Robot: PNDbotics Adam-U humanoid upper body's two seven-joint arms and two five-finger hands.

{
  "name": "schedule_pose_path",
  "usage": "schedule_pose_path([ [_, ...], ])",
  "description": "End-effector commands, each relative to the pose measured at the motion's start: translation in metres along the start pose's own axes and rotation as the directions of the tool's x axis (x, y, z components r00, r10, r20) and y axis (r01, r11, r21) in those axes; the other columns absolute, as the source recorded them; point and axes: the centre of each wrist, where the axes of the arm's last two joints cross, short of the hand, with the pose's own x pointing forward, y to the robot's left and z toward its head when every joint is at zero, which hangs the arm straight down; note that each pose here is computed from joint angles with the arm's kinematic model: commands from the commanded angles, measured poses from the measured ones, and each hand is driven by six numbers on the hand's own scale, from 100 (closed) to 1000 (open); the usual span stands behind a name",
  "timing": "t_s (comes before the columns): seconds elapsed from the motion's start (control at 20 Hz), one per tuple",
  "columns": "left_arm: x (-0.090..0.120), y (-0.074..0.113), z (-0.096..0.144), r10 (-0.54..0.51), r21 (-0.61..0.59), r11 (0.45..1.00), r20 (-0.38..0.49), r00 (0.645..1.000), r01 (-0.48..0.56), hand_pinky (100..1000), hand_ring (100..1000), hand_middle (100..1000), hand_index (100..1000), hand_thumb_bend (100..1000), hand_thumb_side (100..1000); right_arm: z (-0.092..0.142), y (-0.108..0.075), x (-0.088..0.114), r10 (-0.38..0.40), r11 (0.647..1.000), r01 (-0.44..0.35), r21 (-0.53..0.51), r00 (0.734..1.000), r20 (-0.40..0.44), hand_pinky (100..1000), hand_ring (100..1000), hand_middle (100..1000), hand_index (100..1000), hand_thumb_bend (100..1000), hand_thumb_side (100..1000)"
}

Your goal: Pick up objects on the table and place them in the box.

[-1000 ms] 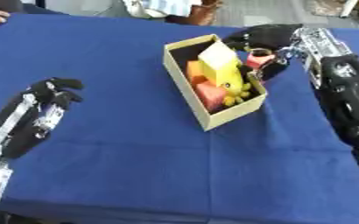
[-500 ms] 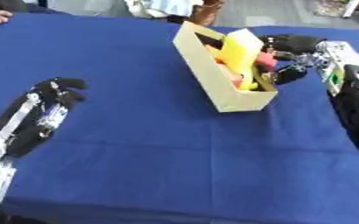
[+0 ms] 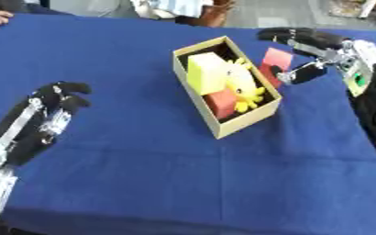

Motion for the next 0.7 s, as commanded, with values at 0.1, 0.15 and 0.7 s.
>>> schedule_pose_path([
  [0.1, 0.0020, 0.0051, 0.0005, -0.015, 0.008, 1.000, 0.007, 1.000, 0.015, 848, 713, 748, 844, 100, 815, 0.0083, -0.0294, -0.0062, -0.006, 0.998, 0.004, -0.067, 1.000, -0.022, 876, 952, 985, 1000, 100, 211],
  [0.15, 0.0020, 0.0050, 0.0005, -0.015, 0.007, 1.000, 0.007, 1.000, 0.014, 848, 713, 748, 844, 100, 815, 0.0082, -0.0310, -0.0060, -0.017, 0.997, 0.015, -0.075, 1.000, -0.025, 874, 951, 983, 1000, 100, 214],
  [0.7, 0.0020, 0.0048, 0.0005, -0.015, 0.005, 1.000, 0.007, 1.000, 0.015, 849, 713, 748, 844, 100, 818, 0.0070, -0.0367, -0.0050, -0.175, 0.984, 0.171, -0.053, 0.981, -0.086, 871, 945, 982, 1000, 100, 338],
])
